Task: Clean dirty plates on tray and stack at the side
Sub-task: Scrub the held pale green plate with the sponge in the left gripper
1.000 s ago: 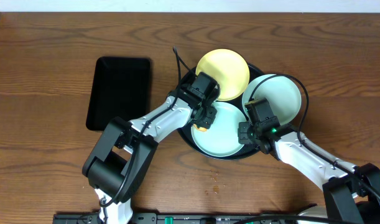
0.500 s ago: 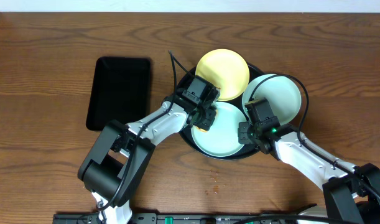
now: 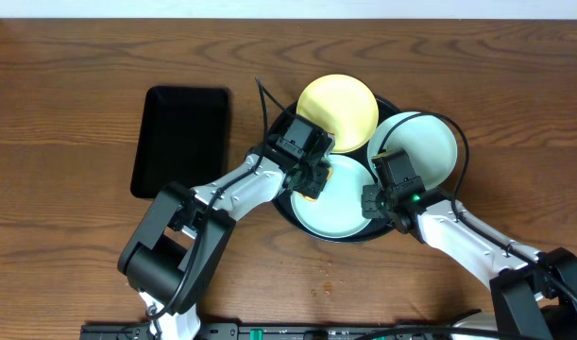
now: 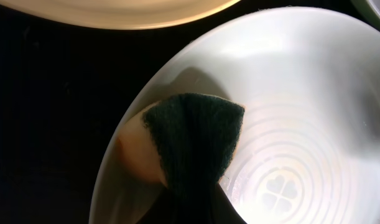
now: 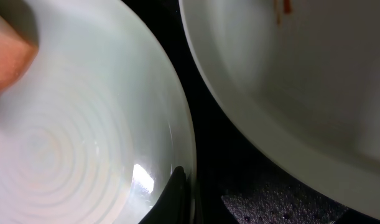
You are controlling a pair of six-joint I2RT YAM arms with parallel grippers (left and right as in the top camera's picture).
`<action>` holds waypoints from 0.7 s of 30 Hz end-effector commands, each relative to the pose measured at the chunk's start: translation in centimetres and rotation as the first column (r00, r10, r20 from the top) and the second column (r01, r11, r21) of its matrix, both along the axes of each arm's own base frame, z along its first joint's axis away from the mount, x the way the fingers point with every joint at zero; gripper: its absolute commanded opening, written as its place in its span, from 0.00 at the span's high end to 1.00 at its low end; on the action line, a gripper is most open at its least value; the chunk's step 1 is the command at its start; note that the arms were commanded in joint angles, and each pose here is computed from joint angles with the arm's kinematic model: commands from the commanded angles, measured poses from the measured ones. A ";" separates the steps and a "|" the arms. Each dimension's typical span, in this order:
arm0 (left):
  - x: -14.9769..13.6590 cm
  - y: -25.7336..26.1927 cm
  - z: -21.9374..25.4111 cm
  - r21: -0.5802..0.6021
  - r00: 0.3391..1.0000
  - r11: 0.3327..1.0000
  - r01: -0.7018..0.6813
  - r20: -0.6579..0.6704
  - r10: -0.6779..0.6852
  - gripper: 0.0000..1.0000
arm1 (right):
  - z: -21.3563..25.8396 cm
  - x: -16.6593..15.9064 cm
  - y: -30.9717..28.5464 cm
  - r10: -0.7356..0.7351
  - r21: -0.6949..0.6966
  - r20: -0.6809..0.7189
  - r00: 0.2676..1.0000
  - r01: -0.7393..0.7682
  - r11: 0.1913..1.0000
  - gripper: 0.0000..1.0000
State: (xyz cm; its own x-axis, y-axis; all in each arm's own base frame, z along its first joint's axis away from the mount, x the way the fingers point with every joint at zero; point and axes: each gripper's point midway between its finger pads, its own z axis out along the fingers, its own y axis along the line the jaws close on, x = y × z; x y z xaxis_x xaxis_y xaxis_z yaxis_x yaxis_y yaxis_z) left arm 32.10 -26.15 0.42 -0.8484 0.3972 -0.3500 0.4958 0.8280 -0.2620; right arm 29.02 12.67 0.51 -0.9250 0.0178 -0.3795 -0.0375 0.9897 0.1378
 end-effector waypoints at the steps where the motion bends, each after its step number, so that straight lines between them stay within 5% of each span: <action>1: -5.5 1.2 -5.0 0.068 0.980 0.997 0.046 -0.194 -0.032 0.92 | -0.9 -0.8 -0.4 0.016 -0.036 -0.028 0.999 -0.017 0.999 0.99; 17: -7.4 -0.9 -4.8 0.059 0.977 0.994 0.090 -0.200 -0.077 0.92 | -0.9 -0.8 -0.4 0.016 -0.036 -0.029 0.999 -0.017 0.999 0.99; 21: -7.0 -2.7 -2.3 -0.069 0.971 0.993 0.095 -0.213 -0.108 0.92 | -0.9 -0.8 -0.4 0.016 -0.036 -0.028 0.999 -0.017 0.999 0.99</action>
State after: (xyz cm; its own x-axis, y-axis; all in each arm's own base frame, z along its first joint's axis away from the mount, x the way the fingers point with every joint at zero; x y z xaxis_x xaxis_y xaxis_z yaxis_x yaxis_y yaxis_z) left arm 29.41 -28.86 0.58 -0.8300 0.4434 -0.3384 0.5419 0.7847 -0.3009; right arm 29.06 12.62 0.52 -0.9243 0.0181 -0.3814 -0.0364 0.9901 0.1352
